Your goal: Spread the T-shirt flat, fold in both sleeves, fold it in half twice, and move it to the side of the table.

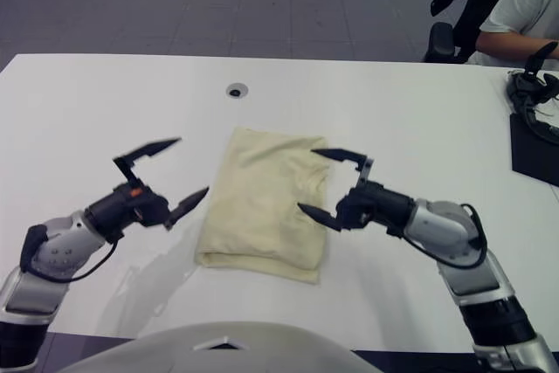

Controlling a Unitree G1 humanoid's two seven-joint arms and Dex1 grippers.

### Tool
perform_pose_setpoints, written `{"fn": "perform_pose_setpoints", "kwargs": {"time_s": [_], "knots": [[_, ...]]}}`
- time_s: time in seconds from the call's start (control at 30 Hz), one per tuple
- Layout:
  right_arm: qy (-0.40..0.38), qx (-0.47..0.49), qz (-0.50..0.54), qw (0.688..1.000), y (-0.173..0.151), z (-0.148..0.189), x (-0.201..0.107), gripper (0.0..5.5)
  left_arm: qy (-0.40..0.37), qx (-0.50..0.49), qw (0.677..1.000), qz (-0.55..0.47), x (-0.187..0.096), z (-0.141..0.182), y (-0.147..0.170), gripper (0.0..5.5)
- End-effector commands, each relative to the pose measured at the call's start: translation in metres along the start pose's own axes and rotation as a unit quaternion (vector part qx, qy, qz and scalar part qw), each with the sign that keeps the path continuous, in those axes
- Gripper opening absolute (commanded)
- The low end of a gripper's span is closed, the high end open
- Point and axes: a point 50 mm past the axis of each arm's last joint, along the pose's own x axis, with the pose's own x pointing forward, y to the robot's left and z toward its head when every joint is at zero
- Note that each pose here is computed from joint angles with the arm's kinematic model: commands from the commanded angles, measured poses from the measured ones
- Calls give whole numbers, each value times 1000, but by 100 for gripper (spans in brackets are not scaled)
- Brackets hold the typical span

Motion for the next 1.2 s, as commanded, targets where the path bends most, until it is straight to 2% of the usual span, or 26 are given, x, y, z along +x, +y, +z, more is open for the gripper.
{"fn": "perform_pose_setpoints", "kwargs": {"time_s": [0.03,0.17,0.3,0.43,0.53,1.13,1.2], "knots": [[48,-22,103,993,22,-9,-22,539,25,73,989,-123,-21,-3,-19,540],[66,-49,149,985,30,-8,-28,539,34,93,980,-173,-30,-6,-25,540],[80,-44,219,971,45,1,-28,540,23,85,976,-198,-26,-4,-34,481],[70,-26,243,967,52,7,-25,540,-17,58,980,-191,-11,6,-43,393],[55,-14,259,964,60,10,-22,486,-34,42,979,-195,-3,9,-48,336],[69,-4,274,959,66,-5,-15,180,-35,22,976,-212,-5,9,-53,18],[65,9,279,958,68,-3,-15,150,-31,23,976,-213,-5,7,-53,5]]}}
